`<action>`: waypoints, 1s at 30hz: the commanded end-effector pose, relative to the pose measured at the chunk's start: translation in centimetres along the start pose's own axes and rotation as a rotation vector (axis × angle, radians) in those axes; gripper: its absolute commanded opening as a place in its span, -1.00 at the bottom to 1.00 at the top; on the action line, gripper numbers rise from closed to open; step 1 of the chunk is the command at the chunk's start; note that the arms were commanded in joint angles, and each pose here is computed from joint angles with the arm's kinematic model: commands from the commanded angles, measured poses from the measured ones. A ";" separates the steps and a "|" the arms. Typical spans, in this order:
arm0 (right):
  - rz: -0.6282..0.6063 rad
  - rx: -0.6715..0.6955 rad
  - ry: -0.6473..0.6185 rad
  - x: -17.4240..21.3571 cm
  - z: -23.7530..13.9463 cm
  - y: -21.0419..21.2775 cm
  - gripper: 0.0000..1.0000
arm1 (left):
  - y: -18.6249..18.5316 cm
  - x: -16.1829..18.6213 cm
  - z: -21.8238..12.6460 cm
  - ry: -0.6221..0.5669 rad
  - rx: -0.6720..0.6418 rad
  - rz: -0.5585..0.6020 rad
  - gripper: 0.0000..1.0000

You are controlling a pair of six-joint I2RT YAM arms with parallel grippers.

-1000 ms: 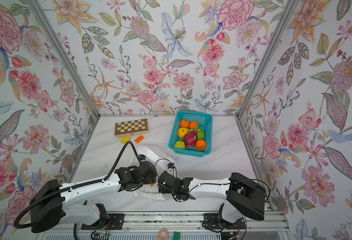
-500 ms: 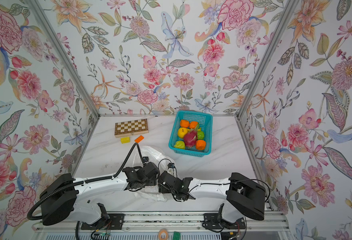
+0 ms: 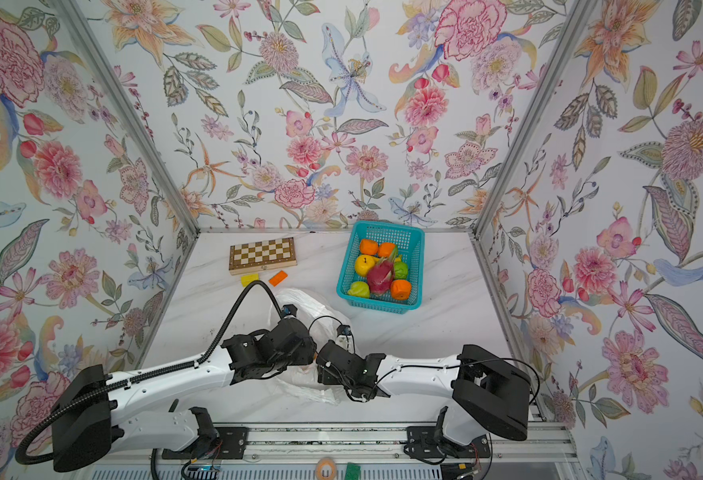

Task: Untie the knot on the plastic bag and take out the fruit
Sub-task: 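Close the left gripper on the orange and lift it out of the bag, then close the right gripper on the orange held by the left gripper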

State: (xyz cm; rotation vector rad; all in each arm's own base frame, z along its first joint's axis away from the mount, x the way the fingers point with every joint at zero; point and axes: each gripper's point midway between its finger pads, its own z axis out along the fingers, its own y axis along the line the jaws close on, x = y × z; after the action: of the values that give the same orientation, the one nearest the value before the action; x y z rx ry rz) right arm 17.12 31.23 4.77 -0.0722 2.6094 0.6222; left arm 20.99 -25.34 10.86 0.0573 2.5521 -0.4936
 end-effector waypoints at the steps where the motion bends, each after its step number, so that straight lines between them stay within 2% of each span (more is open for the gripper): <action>1: 0.020 0.050 0.023 0.4 0.5 -1.4 0.39 | -2.5 -0.9 -1.2 -0.010 0.103 0.014 0.03; 6: 0.030 0.031 0.019 -0.3 -0.1 -1.2 0.47 | -3.1 -1.7 -2.6 -0.044 0.149 0.012 0.00; 10: 0.008 0.010 0.008 -0.9 -1.6 -0.6 0.67 | -2.7 -2.4 -3.7 -0.085 0.146 0.050 -0.01; 14: 0.004 -0.032 -0.042 -2.2 -4.1 0.1 0.82 | -3.5 -3.1 -5.1 -0.137 0.214 0.084 -0.01; 18: 0.005 -0.114 -0.100 -3.6 -6.9 1.2 0.90 | -4.5 -4.5 -7.2 -0.225 0.300 0.112 -0.01; 22: -0.014 -0.208 -0.152 -4.9 -9.7 2.1 0.94 | -4.5 -6.0 -9.3 -0.332 0.327 0.159 -0.02; 25: 0.005 -0.270 -0.179 -5.9 -11.7 2.3 0.95 | -4.9 -7.0 -11.0 -0.422 0.362 0.236 -0.06; 30: 0.067 -0.396 -0.270 -8.7 -16.2 2.7 0.97 | -6.2 -8.8 -13.9 -0.597 0.392 0.462 -0.05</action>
State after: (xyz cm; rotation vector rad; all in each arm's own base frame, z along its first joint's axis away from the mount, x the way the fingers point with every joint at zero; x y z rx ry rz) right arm 17.79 27.02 21.10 -0.0146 2.2473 1.0446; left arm 20.47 -25.50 25.95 0.4001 1.9381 -0.7852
